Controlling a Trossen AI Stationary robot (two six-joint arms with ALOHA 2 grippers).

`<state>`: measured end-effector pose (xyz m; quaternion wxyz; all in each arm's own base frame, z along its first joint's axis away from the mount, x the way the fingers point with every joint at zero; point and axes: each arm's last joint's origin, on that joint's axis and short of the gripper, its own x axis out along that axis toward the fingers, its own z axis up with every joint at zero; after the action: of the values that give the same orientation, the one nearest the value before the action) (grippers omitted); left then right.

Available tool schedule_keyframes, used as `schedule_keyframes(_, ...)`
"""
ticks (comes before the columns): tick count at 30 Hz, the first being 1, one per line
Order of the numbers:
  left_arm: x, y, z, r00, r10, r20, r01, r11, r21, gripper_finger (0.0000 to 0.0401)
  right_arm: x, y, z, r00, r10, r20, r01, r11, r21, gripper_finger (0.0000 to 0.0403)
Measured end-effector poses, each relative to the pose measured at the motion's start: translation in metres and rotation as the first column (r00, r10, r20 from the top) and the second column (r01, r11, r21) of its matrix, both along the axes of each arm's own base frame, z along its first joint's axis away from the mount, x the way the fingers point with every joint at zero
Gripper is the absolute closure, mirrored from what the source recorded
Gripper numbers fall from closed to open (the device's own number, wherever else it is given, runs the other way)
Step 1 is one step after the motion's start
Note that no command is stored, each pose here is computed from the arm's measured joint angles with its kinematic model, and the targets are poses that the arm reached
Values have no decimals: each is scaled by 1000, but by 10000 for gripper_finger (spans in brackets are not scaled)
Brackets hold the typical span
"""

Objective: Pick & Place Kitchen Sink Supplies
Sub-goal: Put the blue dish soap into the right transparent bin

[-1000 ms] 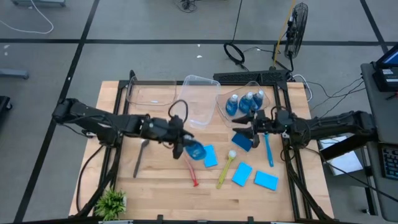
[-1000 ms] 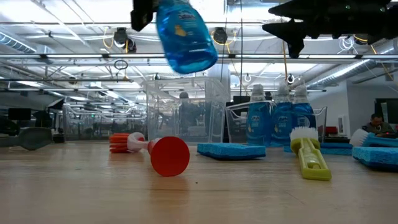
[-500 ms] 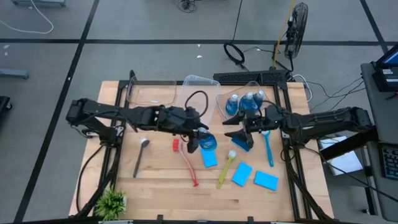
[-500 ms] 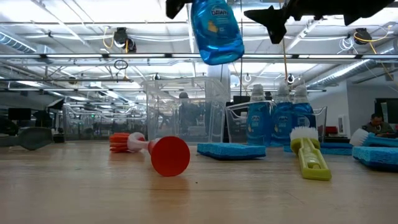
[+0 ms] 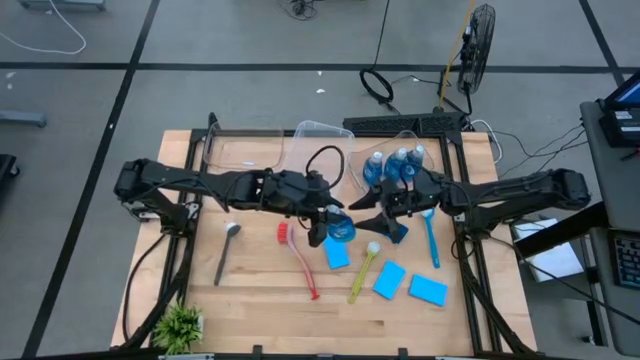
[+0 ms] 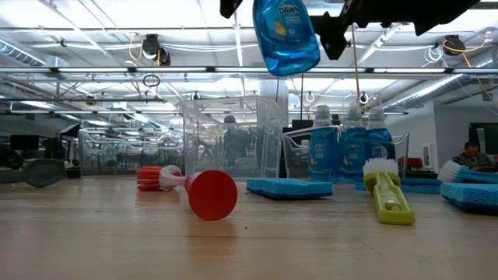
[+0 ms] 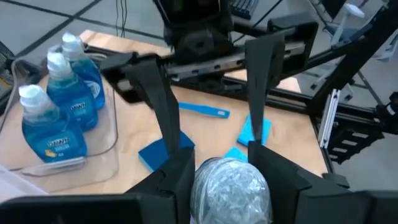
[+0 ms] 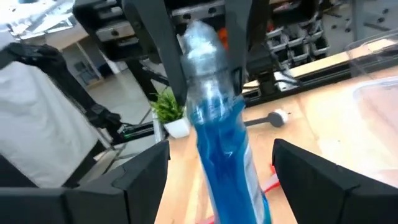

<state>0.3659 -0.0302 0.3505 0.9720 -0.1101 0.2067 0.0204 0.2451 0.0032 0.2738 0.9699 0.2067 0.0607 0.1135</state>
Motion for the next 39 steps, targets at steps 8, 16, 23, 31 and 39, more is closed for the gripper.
schedule_keyframes(8, 1, 1, 0, 1000, -2, 8, 2, 1000, -3, 266, 11, 0, 0, 1000, 8, 28, -9, 1000, 24, 128)
schedule_keyframes(16, 3, 0, -2, 1000, -12, 5, 12, 1000, -6, 266, 34, 2, 13, 996, 82, -23, -82, 997, -14, 128)
schedule_keyframes(23, 3, 1, -3, 1000, -11, 1, 11, 1000, -6, 266, 42, 2, 11, 993, 104, -57, -105, 994, -13, 128)
schedule_keyframes(31, 3, 0, -2, 1000, -16, 9, 16, 1000, -5, 266, 42, 2, 11, 993, 102, -52, -103, 995, -13, 155)
schedule_keyframes(39, 4, 0, -1, 1000, -19, 24, 19, 1000, -13, 266, 42, 2, 12, 994, 102, -50, -102, 995, -13, 226)
